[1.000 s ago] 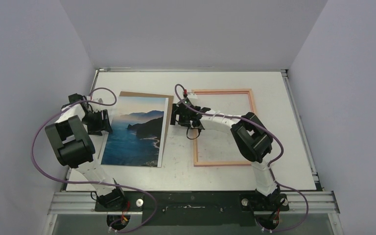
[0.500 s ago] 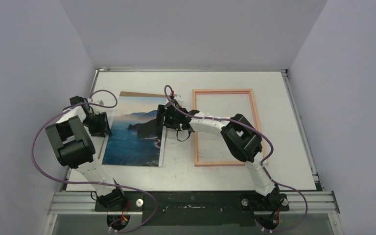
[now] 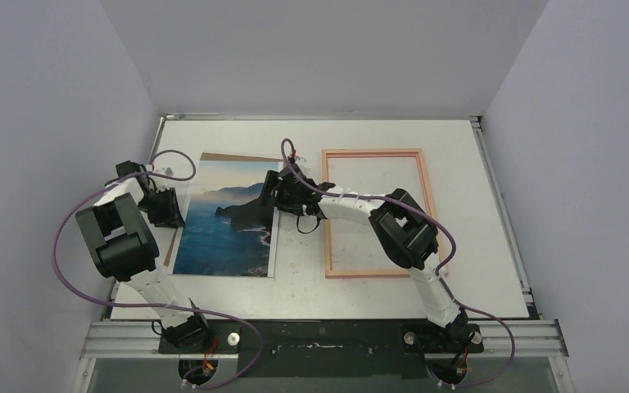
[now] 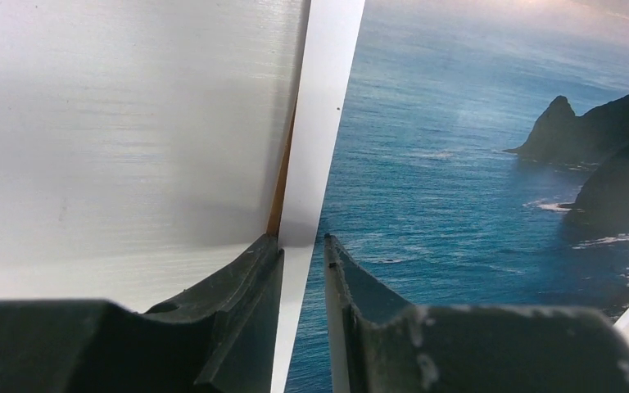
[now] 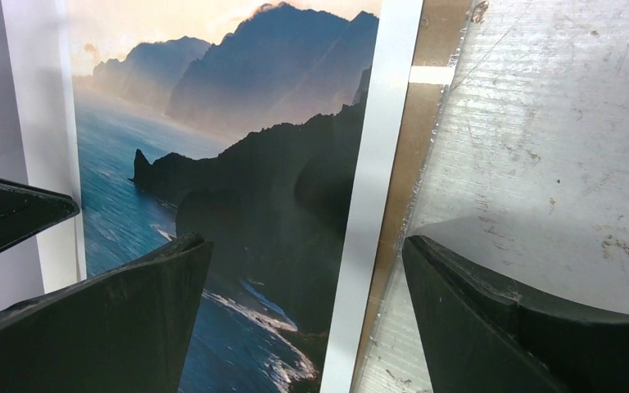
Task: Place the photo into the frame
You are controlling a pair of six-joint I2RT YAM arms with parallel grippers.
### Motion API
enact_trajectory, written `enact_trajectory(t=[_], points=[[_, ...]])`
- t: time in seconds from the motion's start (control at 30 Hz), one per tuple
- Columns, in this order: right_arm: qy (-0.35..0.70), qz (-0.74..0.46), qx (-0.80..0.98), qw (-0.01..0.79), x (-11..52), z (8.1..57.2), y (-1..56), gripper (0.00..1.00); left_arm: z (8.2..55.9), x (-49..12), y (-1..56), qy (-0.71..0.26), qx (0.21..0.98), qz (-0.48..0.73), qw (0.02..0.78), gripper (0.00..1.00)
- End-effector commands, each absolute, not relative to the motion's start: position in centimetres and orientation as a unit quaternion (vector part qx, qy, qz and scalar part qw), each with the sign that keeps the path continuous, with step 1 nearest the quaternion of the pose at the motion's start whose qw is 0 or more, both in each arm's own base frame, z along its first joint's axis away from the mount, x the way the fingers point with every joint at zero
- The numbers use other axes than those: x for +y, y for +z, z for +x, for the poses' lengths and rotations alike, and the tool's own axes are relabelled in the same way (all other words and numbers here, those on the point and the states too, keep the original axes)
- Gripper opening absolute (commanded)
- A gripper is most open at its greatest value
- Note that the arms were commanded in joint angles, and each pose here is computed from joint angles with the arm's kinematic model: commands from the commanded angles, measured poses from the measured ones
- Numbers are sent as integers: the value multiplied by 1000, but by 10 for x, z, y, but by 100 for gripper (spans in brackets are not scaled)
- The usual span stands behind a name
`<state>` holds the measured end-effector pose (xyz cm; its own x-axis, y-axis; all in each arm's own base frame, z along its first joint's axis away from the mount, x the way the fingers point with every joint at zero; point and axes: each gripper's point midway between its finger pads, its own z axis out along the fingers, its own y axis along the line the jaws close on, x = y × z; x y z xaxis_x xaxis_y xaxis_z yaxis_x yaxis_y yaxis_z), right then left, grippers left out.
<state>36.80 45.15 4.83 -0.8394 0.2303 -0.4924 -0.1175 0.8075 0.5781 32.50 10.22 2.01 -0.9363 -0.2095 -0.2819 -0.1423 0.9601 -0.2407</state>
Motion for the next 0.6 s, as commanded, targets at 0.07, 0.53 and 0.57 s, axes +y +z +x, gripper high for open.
enact_trajectory(t=[0.07,0.53,0.57], points=[[388,29,874,290,475,367,92,90,326,95,13,-130,975,-90,159,21],[417,30,855,306,471,358,136,90,325,97,12,-122,976,-92,157,17],[419,28,854,307,472,357,139,90,325,97,12,-123,976,-92,157,16]])
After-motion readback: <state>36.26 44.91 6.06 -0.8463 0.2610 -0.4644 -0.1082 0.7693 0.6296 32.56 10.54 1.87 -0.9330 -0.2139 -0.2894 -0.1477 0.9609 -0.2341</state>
